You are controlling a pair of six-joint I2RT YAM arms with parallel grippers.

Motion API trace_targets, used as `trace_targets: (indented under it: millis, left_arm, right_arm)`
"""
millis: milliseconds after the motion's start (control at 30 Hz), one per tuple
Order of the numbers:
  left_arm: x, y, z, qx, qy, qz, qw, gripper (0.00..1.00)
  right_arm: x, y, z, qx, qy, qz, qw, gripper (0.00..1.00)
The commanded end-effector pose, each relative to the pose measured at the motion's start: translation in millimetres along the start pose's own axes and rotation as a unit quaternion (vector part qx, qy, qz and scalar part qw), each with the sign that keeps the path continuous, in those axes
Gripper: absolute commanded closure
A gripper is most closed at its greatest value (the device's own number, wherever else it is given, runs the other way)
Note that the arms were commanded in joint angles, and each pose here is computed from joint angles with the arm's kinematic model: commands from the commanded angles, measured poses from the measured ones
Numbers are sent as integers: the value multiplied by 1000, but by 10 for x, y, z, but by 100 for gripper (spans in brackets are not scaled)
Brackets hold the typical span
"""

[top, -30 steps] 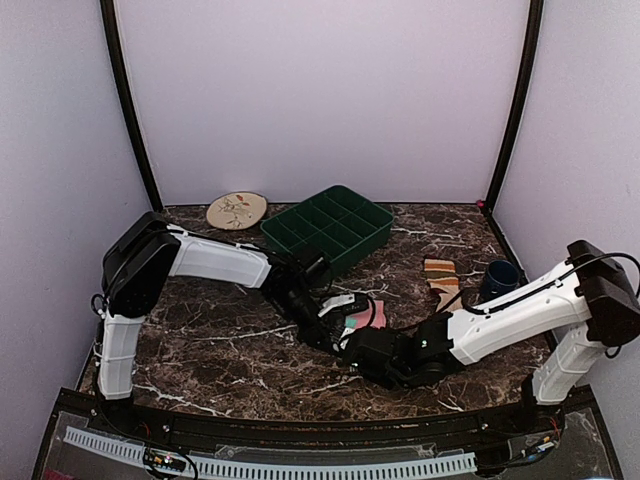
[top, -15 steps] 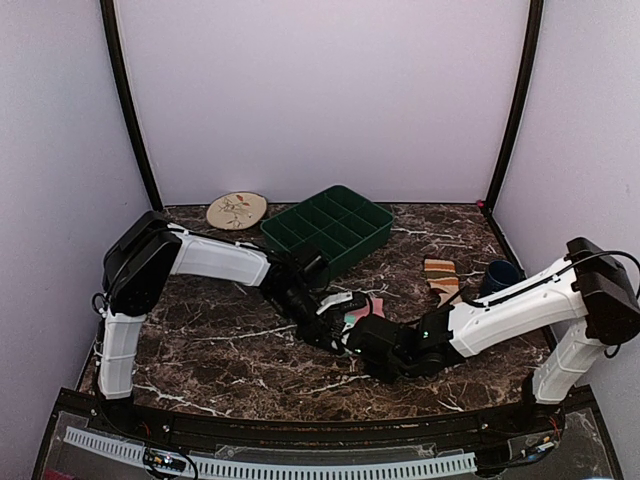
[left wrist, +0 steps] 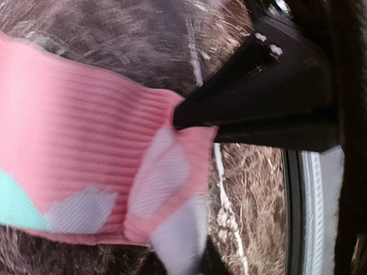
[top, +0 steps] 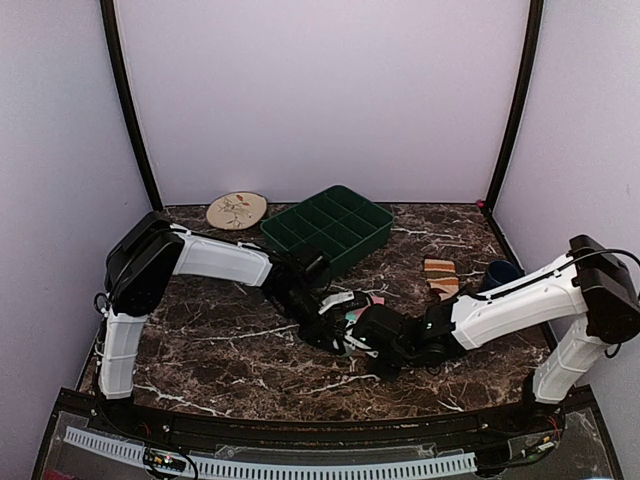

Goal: Roll the socks
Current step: Roll the sock at the center of the board.

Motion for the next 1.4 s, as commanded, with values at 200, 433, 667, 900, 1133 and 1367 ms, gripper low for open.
trace_targets:
  millis: [200, 433, 667, 900, 1133, 1367]
  left_arm:
    - [26, 141, -80, -70, 6, -19, 997, 45]
    - [67, 171, -82, -94, 14, -20, 995, 42]
    - [56, 210, -131, -107, 13, -34, 994, 33]
    - [116, 254, -224, -118, 16, -60, 991, 31]
    - [187, 199, -318, -148, -1, -63, 987, 31]
    - [341, 95, -412, -177, -26, -63, 982, 31]
  right_arm:
    - [-42, -167, -95, -27, -27, 50, 998, 100]
    - [-90, -228, -111, -48, -41, 72, 995, 100]
    - [-51, -262, -112, -85, -46, 90, 991, 100]
    - [-37, -311, -95, -118, -48, 104, 986, 100]
    - [-22, -320, -67, -136, -47, 113, 983, 100]
    - [-33, -374, -18, -159, -47, 135, 977, 100]
Point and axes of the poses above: each gripper's point midway between its finger pads, its own z axis out along the fingers, its own y axis along the line the jaws close on, x = y × z, the point moved 10 cm from there along -z, back along the fingers, and after that the axes turned 9 degrees about -z, right-handed, at the moved point
